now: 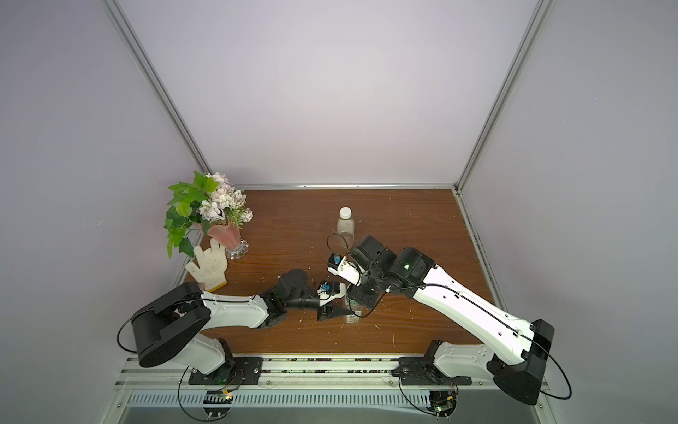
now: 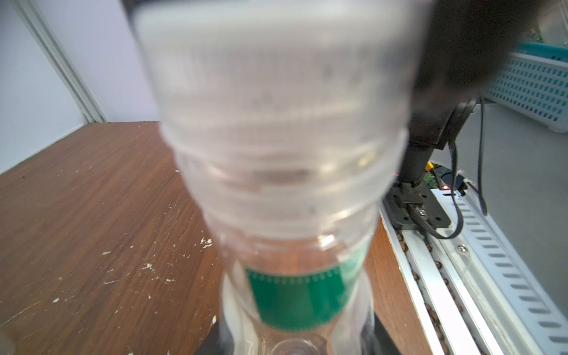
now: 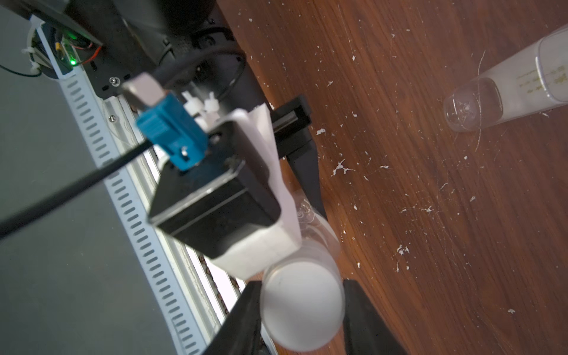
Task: Screw on the bottle caps
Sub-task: Screw the bottle cap onto the plastic bottle.
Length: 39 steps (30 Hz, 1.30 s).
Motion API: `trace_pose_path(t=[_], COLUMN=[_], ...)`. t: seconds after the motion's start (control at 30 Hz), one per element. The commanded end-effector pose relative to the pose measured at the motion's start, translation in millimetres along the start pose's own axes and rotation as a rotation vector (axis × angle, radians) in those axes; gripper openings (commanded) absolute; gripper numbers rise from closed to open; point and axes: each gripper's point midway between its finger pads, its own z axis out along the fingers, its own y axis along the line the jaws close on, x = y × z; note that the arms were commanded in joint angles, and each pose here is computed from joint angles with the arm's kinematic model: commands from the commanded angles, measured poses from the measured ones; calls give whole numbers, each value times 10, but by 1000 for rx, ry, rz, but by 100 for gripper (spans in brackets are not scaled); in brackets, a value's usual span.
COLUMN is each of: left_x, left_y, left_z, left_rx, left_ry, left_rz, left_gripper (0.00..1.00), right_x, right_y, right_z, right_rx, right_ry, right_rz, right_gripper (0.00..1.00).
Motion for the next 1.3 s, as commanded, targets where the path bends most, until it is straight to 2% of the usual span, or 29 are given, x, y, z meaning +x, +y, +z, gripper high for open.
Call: trace_pose_path(t=[0.0,0.13,0.27,0.53,0.73,0.8,1.07,1.27], left_x=[-5,-84,-104,-133,-115,-105,-78,-34], left_y=[234,489,628,678,641,606,324,156], left_z=[-57,-147,-143,-34,-14,-7,78,114], left_rx=[-160,-315,-383,-396,-382,-363,-198,-101], left_ry=[10,-19,-21,-35,-42,-41,-53,-51], left_rz=[-2,-9,-20,-48,-55,-55,-55,-69], left_gripper=[45,45,44,42,41,41,41,42], right_x=[28,-33,-74,-145,-221,-253,-431,-504], right_y=[-147,-402,-629,-716,-776,-798,-856,-856], right_z=[82,44,30,189,150,102,-131,-194], right_rx=[75,185,262,285,302,308,288,255], right_ry=[23,-15,-48,-47,-72,-88,-177,-201], right_rz=[115,277,474,704,749,746,724,712], right_gripper=[29,28,26,20,20,25,53,63])
